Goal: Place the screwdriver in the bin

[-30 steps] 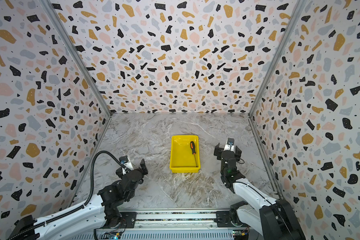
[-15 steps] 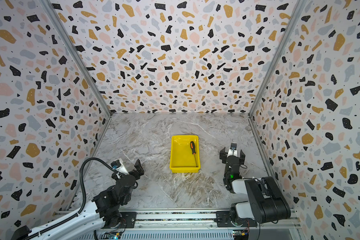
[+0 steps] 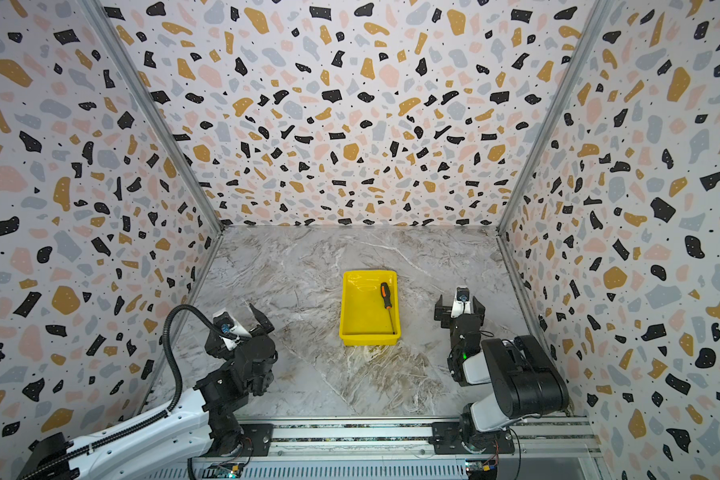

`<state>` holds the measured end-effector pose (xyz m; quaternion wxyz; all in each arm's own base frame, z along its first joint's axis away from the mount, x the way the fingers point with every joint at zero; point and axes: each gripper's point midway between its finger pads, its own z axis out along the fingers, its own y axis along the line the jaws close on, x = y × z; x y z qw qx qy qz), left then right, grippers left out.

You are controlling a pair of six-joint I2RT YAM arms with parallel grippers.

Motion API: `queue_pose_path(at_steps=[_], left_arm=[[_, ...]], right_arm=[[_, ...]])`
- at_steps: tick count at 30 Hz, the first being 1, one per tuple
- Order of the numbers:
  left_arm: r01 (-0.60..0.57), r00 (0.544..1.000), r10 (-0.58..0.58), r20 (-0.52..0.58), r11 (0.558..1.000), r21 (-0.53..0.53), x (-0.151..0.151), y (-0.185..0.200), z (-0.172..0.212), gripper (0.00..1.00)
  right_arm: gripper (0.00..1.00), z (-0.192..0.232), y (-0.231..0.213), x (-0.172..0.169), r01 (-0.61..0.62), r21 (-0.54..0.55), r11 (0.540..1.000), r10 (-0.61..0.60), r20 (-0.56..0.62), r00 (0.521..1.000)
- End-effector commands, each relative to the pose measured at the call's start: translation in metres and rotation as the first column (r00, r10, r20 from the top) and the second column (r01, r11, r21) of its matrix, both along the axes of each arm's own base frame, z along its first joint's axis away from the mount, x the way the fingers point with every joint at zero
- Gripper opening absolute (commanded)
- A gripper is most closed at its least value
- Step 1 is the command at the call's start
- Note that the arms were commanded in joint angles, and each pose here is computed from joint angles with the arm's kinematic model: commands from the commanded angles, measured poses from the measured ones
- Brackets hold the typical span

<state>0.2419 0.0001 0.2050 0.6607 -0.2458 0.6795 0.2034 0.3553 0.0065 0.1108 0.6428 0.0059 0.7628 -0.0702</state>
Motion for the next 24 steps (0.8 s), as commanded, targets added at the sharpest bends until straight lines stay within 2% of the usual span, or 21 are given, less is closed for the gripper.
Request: queue_pose_path(at_steps=[1, 5, 8, 10, 11, 12, 13, 15, 17, 20, 24], left_arm=[[-0.009, 1.000, 0.010, -0.013, 0.998, 0.070, 0.015, 0.016, 0.004, 1.00], [0.090, 0.993, -0.094, 0.068, 0.995, 0.051, 0.027, 0.029, -0.012, 1.00], [0.085, 0.990, -0.085, 0.115, 0.996, 0.005, 0.030, 0.046, -0.026, 1.00], [0.092, 0.995, -0.091, 0.040, 0.996, -0.019, 0.042, 0.052, -0.047, 0.99], [0.092, 0.994, -0.090, 0.064, 0.995, -0.041, 0.040, 0.056, -0.055, 1.00], [0.110, 0.987, -0.107, 0.116, 0.994, -0.015, 0.041, 0.055, -0.046, 1.00], [0.141, 0.986, -0.141, 0.095, 0.990, 0.006, 0.051, 0.049, -0.045, 1.00], [0.260, 0.963, -0.258, -0.077, 0.966, 0.010, 0.081, 0.025, -0.060, 1.00], [0.279, 0.959, -0.276, -0.059, 0.959, 0.041, 0.086, 0.021, -0.060, 1.00], [0.293, 0.951, -0.288, -0.115, 0.956, 0.024, 0.091, 0.018, -0.066, 1.00], [0.292, 0.951, -0.287, -0.112, 0.956, 0.025, 0.092, 0.018, -0.065, 1.00]], right_arm=[[0.99, 0.016, 0.002, 0.006, -0.013, 0.003, 1.000, 0.012, 0.051, 0.999], [0.99, 0.017, 0.003, 0.007, -0.019, 0.005, 1.000, 0.019, 0.050, 0.999], [0.99, 0.015, 0.003, 0.007, -0.024, 0.009, 1.000, 0.024, 0.041, 0.999], [0.99, 0.015, 0.003, 0.007, -0.024, 0.009, 1.000, 0.024, 0.042, 0.999], [0.99, 0.015, 0.003, 0.007, -0.025, 0.009, 1.000, 0.025, 0.043, 0.999], [0.99, 0.015, 0.003, 0.007, -0.024, 0.009, 1.000, 0.024, 0.044, 0.999], [0.99, 0.015, 0.003, 0.007, -0.024, 0.009, 1.000, 0.024, 0.041, 0.999], [0.99, 0.015, 0.003, 0.008, -0.024, 0.010, 1.000, 0.024, 0.043, 0.999], [0.99, 0.015, 0.003, 0.008, -0.025, 0.011, 1.000, 0.025, 0.043, 0.999], [0.99, 0.014, 0.003, 0.009, -0.026, 0.011, 1.000, 0.026, 0.038, 0.999], [0.99, 0.011, 0.004, 0.015, -0.052, 0.024, 0.998, 0.052, 0.017, 0.999]])
